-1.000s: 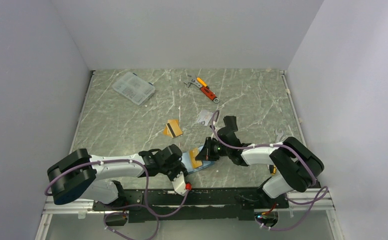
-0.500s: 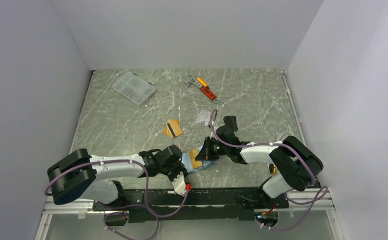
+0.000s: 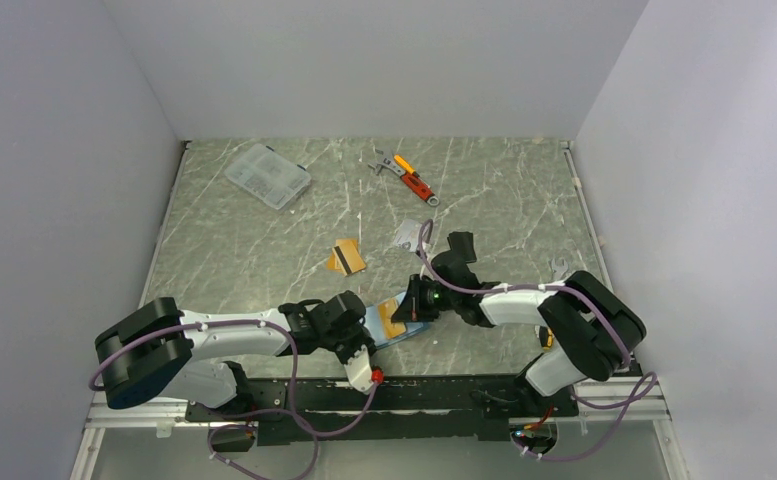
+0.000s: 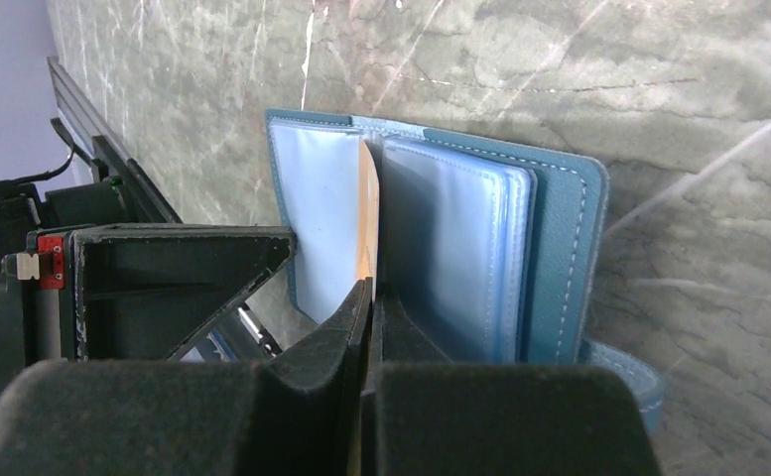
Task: Put the credit cards into the card holder
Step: Insert the credit card into the card holder.
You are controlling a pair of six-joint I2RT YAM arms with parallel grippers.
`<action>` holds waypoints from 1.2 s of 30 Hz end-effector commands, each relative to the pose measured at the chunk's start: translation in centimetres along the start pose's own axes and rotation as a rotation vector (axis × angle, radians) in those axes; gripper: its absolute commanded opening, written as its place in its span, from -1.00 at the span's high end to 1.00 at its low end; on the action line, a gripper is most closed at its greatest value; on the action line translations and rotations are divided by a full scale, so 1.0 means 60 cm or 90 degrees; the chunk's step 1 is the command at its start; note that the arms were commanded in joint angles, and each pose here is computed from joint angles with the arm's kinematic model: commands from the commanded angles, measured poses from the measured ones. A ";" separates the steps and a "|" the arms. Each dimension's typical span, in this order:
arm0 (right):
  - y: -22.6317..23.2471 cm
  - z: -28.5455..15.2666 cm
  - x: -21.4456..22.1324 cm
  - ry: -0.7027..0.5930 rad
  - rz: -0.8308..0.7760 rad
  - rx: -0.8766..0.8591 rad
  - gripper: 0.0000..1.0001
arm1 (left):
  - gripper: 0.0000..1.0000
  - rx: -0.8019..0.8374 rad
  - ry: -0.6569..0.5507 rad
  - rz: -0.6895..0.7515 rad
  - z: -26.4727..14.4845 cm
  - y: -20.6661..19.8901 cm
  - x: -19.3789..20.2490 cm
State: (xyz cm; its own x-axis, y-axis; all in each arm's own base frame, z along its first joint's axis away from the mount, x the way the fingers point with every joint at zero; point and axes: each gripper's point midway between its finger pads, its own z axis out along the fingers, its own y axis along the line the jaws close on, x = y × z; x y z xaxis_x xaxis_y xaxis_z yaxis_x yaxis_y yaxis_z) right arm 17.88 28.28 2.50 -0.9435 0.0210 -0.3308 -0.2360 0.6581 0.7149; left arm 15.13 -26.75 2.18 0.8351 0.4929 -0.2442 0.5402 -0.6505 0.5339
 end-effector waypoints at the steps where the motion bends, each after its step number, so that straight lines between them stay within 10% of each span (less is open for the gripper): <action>1: -0.033 0.007 0.039 0.062 -0.004 0.042 1.00 | 0.54 0.084 -0.039 -0.013 0.010 -0.063 -0.021; 36: -0.063 -0.001 0.071 0.146 -0.033 0.095 1.00 | 0.63 0.088 -0.035 -0.003 0.010 -0.070 -0.019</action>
State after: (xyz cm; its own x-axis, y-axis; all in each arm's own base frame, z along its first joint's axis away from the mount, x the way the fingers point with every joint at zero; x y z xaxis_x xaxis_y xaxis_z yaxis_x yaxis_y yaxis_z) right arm 17.63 28.63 2.33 -0.9422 -0.0756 -0.3263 -0.2923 0.6613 0.6908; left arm 14.56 -26.72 2.07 0.8415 0.4815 -0.2450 0.5328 -0.6641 0.5245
